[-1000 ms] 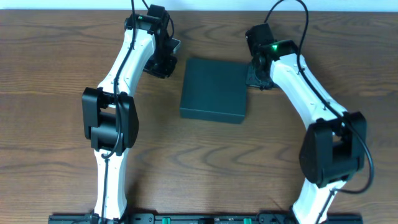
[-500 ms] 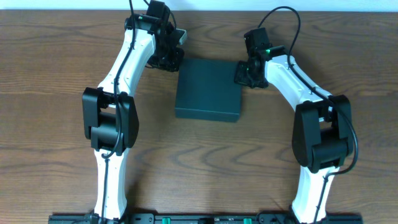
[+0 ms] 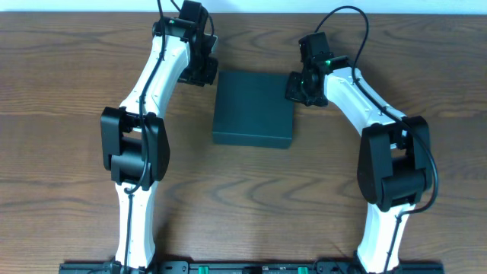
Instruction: Pack container
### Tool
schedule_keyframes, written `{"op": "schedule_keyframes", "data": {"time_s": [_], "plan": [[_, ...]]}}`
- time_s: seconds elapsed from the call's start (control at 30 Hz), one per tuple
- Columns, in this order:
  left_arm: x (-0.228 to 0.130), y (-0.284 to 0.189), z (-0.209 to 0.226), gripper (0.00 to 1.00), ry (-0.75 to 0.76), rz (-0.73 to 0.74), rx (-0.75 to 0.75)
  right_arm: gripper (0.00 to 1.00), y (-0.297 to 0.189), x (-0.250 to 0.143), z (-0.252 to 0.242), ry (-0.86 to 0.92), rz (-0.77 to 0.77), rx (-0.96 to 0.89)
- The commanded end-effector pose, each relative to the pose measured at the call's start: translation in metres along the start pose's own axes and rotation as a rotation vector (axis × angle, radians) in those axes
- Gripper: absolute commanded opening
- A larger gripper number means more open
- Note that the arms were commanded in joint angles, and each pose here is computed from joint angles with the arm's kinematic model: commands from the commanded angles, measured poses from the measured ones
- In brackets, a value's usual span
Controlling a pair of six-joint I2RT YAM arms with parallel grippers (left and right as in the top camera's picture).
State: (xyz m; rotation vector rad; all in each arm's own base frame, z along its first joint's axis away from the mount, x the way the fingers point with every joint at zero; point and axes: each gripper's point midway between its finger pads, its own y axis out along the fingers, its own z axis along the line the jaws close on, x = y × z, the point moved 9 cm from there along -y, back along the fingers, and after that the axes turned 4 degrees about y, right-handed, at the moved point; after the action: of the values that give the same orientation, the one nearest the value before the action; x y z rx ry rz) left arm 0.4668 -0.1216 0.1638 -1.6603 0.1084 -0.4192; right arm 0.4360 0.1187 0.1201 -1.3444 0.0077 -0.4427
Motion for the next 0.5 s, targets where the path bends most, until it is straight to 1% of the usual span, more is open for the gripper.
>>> {"op": "schedule_keyframes", "data": {"time_s": [0.0, 0.2, 0.27, 0.37, 0.47], "plan": [[-0.008, 0.023, -0.009, 0.06, -0.015, 0.047, -0.04, 0.02, 0.004, -0.001, -0.001, 0.019, 0.017, 0.012], [-0.02, 0.047, -0.03, 0.06, 0.007, 0.087, -0.05, 0.02, 0.004, -0.001, -0.001, 0.02, 0.016, 0.013], [-0.016, 0.048, -0.036, 0.06, 0.002, 0.063, -0.056, 0.02, 0.004, -0.001, -0.001, 0.025, 0.017, 0.019], [-0.01, 0.048, -0.045, 0.06, -0.007, 0.027, -0.119, 0.02, 0.004, 0.0, 0.002, 0.051, 0.024, 0.051], [-0.005, 0.047, -0.048, 0.06, -0.044, -0.005, -0.154, 0.02, 0.002, 0.004, 0.007, 0.082, 0.034, 0.137]]}}
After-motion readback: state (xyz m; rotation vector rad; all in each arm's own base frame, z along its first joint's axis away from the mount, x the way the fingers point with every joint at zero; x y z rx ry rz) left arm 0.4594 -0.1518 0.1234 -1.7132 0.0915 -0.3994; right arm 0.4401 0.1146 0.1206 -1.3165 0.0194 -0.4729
